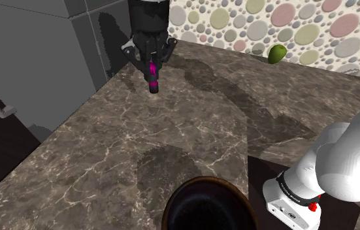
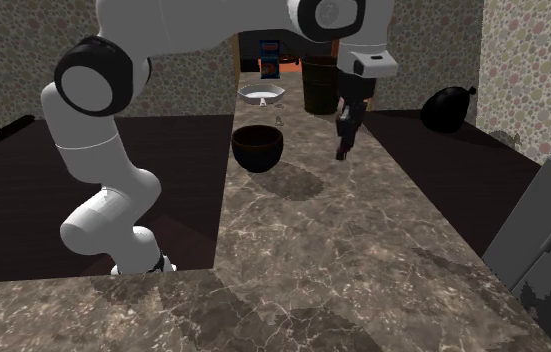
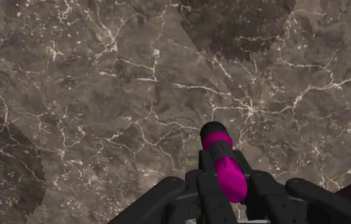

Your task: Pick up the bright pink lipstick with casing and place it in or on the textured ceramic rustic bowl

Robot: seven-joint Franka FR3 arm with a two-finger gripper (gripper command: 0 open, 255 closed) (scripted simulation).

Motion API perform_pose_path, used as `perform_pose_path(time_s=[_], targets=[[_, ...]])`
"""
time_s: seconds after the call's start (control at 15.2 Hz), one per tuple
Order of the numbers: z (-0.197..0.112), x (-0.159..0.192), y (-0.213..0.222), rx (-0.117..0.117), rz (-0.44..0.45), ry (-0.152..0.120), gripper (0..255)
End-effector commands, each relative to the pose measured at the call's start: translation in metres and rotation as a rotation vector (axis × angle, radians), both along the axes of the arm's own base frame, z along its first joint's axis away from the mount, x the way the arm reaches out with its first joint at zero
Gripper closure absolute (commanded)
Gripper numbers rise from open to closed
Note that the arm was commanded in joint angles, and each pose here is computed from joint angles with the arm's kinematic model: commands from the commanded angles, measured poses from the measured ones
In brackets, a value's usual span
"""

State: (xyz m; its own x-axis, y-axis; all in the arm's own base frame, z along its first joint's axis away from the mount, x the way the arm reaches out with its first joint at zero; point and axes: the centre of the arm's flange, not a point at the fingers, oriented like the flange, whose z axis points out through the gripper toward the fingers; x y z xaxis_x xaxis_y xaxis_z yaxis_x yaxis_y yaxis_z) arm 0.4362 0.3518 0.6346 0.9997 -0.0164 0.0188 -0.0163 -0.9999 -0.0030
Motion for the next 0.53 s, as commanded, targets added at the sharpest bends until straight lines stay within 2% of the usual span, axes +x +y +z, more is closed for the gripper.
perform_pose_path(time_s=[0.0,0.2,0.46], targets=[[0.011,-0.001,0.000,0.000,0.000,0.000,255],[0.027,-0.001,0.000,0.000,0.000,0.000,255],[0.028,-0.052,0.013,0.000,0.000,0.000,255]])
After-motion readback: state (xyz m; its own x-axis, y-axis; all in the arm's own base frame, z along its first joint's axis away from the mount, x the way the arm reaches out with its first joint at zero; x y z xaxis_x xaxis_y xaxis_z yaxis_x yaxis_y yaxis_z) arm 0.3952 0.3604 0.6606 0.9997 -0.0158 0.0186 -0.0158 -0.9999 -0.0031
